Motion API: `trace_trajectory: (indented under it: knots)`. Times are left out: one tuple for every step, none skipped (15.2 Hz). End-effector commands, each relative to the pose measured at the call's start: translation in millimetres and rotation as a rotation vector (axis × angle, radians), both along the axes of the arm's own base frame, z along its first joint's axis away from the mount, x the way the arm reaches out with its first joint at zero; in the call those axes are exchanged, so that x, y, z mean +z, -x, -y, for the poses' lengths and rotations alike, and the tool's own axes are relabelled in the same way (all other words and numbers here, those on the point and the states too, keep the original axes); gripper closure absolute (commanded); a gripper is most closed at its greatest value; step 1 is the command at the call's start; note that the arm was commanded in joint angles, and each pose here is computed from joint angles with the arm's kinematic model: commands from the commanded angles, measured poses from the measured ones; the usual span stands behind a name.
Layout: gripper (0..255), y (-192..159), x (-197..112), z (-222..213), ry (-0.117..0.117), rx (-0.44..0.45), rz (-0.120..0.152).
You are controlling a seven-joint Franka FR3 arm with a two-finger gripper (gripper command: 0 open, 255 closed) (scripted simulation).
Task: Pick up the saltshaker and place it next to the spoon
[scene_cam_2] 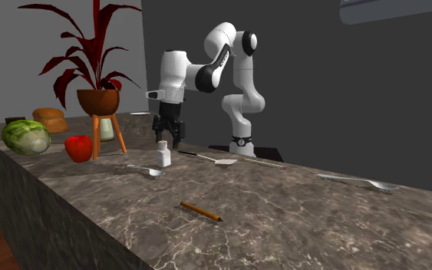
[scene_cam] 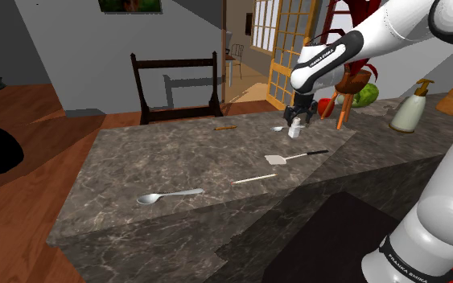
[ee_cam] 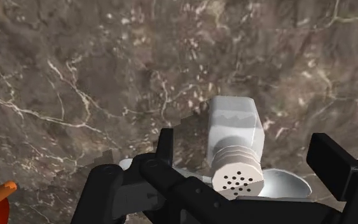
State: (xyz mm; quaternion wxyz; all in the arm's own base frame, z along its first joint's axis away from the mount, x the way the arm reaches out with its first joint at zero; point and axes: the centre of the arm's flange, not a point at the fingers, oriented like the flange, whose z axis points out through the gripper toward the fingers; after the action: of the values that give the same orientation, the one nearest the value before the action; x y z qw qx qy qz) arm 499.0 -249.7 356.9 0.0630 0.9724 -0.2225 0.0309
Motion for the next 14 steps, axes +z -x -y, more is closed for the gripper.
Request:
trace_trajectory:
  knots:
    - [0,-1.7,-11.1,0.7,0.0,0.0,0.001]
    - [0,-1.8,-16.4,1.5,0.0,0.0,0.001]
    - [0,-1.9,-19.4,1.9,0.0,0.0,0.001]
    - [0,-1.9,-19.4,1.9,0.0,0.0,0.001]
    - [0,-1.9,-19.4,1.9,0.0,0.0,0.001]
    - [0,-1.9,-19.4,1.9,0.0,0.0,0.001]
    - [0,-1.9,-19.4,1.9,0.0,0.0,0.001]
    - [0,-1.9,-19.4,1.9,0.0,0.0,0.001]
    - [0,-1.9,-19.4,1.9,0.0,0.0,0.001]
    - [0,-1.9,-19.4,1.9,0.0,0.0,0.001]
    - [255,-1.9,-19.4,1.9,0.0,0.0,0.001]
    - [255,-1.9,-19.4,1.9,0.0,0.0,0.001]
    - [255,-1.9,-19.4,1.9,0.0,0.0,0.001]
    - [255,-1.9,-19.3,1.9,0.0,0.0,0.001]
